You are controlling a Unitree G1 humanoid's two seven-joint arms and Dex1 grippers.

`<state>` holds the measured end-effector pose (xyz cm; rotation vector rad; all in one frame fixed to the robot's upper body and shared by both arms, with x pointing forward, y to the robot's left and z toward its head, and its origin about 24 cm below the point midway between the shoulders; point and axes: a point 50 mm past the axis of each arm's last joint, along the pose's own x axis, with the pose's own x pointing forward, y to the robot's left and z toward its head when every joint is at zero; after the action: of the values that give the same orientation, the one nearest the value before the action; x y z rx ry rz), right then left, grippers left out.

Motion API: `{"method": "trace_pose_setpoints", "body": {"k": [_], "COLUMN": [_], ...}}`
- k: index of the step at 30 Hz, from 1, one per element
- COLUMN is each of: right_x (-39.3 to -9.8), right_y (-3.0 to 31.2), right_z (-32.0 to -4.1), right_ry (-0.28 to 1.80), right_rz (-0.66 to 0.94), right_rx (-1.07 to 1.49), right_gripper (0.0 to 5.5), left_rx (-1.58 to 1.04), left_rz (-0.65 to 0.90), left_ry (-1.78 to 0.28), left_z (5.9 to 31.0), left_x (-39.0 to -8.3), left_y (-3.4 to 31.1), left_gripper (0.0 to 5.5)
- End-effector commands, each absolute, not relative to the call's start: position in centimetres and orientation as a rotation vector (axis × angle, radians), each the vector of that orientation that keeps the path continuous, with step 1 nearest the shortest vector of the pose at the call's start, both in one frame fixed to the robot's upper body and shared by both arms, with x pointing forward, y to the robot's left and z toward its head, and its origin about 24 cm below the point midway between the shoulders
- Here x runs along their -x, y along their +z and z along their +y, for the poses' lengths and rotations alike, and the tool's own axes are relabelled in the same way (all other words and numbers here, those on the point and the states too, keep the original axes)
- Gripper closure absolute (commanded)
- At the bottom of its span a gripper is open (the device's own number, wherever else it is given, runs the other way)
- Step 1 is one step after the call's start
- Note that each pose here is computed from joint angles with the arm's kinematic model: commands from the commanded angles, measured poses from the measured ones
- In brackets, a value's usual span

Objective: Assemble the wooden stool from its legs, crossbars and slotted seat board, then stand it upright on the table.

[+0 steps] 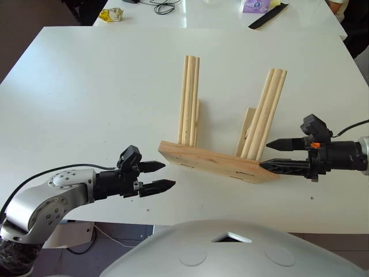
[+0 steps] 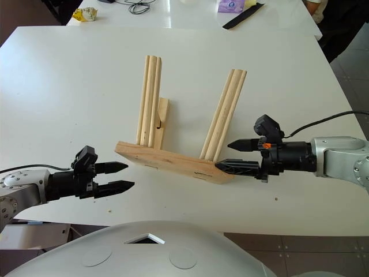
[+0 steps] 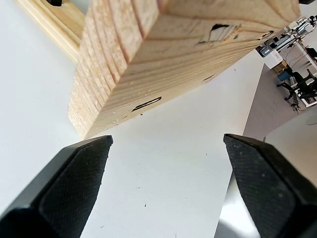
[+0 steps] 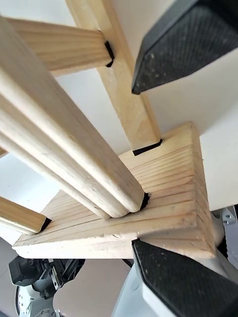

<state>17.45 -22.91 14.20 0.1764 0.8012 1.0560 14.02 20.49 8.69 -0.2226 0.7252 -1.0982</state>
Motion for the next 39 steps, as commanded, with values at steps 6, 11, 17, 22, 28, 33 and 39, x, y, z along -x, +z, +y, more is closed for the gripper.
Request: {"method": "trace_pose_setpoints", "body": {"k": [6,11,17,22,28,33,39], "right_x": [-16.5,-15.4,-16.1,-17.3,-19.6,-21.2,-18.1], "right_y": [11.0,9.5,9.9,14.4,19.0,19.3,14.4], "right_z": [-28.4,-27.7,-27.4,-26.7,-26.6,-28.2,-30.7], "right_ry": [1.06,1.175,1.189,1.27,1.28,1.19,1.257], "right_rz": [0.795,0.759,0.717,0.702,0.627,0.62,0.908], "right_rx": [0.152,0.27,0.227,-0.135,-0.4,-0.316,0.033], "right_gripper": [0.1,0.1,0.1,0.1,0.1,0.1,0.1], "left_rx": [-0.238,-0.357,-0.447,-0.376,-0.303,-0.27,-0.241], "left_rz": [0.623,0.474,0.4,0.372,0.365,0.349,0.306], "left_ry": [-1.097,-1.093,-1.111,-1.133,-1.175,-1.201,-1.22], "left_z": [25.1,25.5,24.7,23.4,22.4,21.3,19.7], "left_x": [-13.2,-14.8,-16.3,-16.4,-15.8,-15.3,-15.0], "left_y": [6.2,5.7,4.8,4.6,5.0,5.2,5.3], "left_gripper": [1.33,1.33,1.33,1.33,1.33,1.33,1.33]}}
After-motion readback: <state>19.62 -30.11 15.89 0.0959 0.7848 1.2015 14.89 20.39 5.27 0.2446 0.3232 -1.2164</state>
